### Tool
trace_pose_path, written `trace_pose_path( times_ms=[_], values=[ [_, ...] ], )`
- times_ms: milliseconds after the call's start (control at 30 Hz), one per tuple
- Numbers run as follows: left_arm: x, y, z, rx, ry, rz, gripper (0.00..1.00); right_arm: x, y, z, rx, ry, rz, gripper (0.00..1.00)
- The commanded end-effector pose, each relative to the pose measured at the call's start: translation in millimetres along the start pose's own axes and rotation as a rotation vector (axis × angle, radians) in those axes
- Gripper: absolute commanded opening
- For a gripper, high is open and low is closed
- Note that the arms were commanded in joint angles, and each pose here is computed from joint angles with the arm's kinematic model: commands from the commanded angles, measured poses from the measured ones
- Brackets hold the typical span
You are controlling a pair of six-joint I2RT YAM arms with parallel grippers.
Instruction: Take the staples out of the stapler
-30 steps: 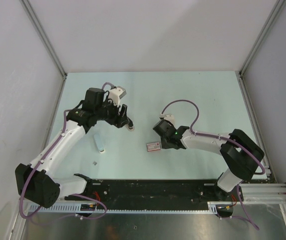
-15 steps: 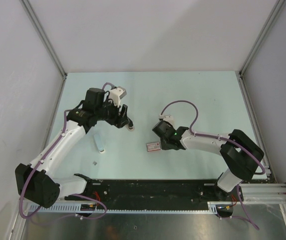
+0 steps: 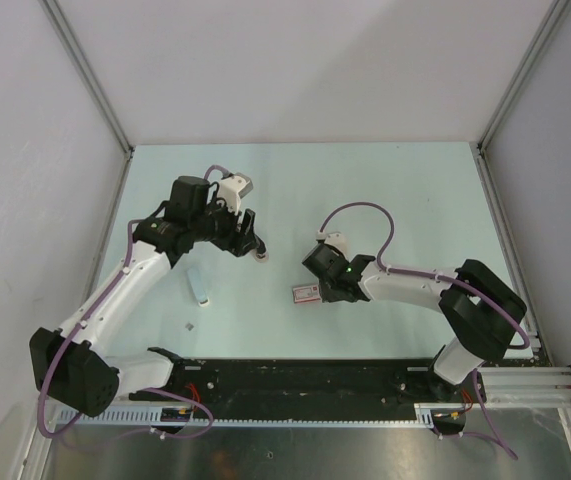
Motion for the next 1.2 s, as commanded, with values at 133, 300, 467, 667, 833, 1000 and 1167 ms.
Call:
trace_pose_path(
  times_ms=[133,300,467,667,833,1000,1167],
  values=[
    [5.9,-3.4,7.7,-0.004,-0.040,-0.050,0.72,14.2,9.0,11.2,0.029,-0.070,-0.023,0.41],
    [5.5,-3.5,7.6,-0.004,-0.038,-0.049,0.72,18.3,8.7,19.9,0.046,-0.087,-0.037,0.41],
    [5.5,-3.8,8.3,-0.004,-0.040,-0.049,0.72,21.0,6.0,34.0,0.064,-0.100,-0.045,0.25],
    [5.9,-4.3,8.5,-0.006,-0.042,-0.051,0.72,10.8,-2.8,38.8,0.085,-0.056,-0.038,0.03],
    [5.3,-4.0,8.1,-0.007,-0.038,-0.050,0.72,-2.1,-7.3,31.4,0.099,0.011,-0.019,0.00],
    [5.2,-4.2,8.1,-0.008,-0.036,-0.053,0.72,-3.7,-6.7,26.6,0.128,0.057,-0.006,0.00],
    [5.5,-3.8,7.8,-0.008,-0.036,-0.052,0.72,-0.3,-9.1,20.0,0.145,0.097,-0.014,0.00]
  ],
)
Point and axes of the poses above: each gripper's point midway between its finger pads, its own z axis back along the fingers, its own y axis along the line the jaws close on, x = y × z, the point moved 10 cm from there along z, back along the fingers, and after that the axes turned 15 degrees about -z, right-handed, at the moved point
